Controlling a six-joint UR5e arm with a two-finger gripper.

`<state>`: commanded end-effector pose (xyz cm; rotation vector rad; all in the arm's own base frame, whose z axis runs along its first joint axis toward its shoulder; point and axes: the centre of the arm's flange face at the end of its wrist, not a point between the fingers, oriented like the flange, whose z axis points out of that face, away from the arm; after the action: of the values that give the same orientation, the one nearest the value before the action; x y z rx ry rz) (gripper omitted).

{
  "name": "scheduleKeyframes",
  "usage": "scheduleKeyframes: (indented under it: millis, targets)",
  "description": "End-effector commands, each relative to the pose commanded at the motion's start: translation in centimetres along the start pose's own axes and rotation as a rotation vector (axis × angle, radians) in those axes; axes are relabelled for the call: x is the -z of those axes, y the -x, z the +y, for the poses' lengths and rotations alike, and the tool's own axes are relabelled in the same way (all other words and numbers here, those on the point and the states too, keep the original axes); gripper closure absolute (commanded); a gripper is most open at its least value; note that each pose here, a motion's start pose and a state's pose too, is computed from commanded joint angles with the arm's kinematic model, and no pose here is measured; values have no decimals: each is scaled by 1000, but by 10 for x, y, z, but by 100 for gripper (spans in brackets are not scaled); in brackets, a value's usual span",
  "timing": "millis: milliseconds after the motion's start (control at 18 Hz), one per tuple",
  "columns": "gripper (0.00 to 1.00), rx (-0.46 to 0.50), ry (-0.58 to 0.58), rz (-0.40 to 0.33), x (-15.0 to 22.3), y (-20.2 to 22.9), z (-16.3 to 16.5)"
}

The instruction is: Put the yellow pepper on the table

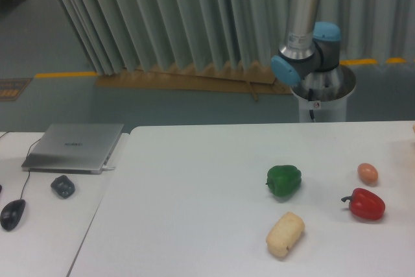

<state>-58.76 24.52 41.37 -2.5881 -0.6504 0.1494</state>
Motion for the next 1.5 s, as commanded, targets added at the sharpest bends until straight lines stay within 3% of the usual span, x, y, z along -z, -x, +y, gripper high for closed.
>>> scheduleKeyframes:
  millis: [167, 444, 611, 1111, 1500]
  targets:
    - [0, 86, -15, -14, -25, 12, -2]
    - [0, 82, 12, 26, -67, 17, -8]
    - [0, 56, 72, 39, -109, -11, -22]
    - [0, 70, 63, 3, -109, 4, -20]
    - [0, 67, 57, -6, -130, 16, -17]
